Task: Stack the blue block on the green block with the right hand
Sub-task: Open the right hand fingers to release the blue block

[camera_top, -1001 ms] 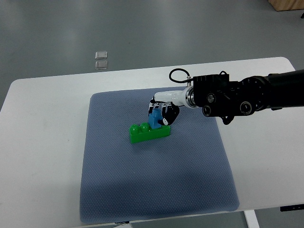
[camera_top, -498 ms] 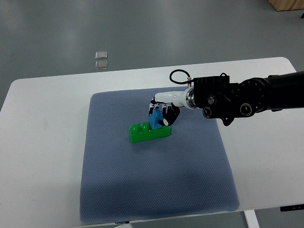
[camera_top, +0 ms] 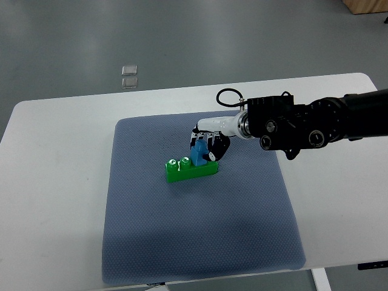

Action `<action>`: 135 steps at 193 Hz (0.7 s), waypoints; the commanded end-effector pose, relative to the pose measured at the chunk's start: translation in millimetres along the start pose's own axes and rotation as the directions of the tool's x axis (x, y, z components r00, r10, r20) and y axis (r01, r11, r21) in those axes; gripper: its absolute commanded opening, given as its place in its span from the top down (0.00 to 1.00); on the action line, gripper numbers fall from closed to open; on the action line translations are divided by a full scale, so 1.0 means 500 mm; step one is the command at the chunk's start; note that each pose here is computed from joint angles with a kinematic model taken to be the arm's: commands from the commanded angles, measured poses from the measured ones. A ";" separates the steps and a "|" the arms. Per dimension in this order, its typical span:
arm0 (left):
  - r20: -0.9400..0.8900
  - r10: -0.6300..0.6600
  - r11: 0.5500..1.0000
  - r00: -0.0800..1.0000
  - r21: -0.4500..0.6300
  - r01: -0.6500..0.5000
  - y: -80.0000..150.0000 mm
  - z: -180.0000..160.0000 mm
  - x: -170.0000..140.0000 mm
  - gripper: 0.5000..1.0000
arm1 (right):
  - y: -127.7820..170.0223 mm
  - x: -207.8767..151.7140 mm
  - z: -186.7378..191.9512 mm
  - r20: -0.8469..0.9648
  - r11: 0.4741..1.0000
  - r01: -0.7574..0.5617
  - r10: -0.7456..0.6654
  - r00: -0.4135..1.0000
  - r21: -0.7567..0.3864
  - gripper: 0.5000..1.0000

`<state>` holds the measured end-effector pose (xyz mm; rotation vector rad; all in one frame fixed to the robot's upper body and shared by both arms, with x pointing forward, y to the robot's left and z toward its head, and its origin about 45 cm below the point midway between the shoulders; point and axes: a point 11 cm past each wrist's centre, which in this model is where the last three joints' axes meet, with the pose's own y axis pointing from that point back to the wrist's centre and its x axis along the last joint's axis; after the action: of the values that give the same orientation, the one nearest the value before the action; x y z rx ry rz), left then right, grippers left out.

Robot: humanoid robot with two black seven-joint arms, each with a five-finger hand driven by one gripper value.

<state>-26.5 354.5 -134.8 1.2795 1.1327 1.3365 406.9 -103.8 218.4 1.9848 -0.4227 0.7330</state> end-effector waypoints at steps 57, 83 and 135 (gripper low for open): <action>0.000 0.000 1.000 1.000 0.000 0.000 0.000 0.000 0.000 0.00 | 0.010 0.006 -0.001 0.005 1.000 0.030 -0.030 1.000 0.000 0.62; 0.000 0.000 1.000 1.000 0.000 0.000 0.000 0.000 0.000 0.00 | 0.010 0.004 -0.003 0.007 0.999 0.039 -0.039 0.999 0.004 0.39; 0.000 0.000 1.000 1.000 0.000 0.000 0.000 0.000 0.000 0.00 | 0.009 0.005 -0.009 0.010 0.999 0.040 -0.040 0.999 0.012 0.26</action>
<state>-26.5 354.5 -134.8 1.2796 1.1328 1.3365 404.9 -102.8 224.5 2.0006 -0.3848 0.7023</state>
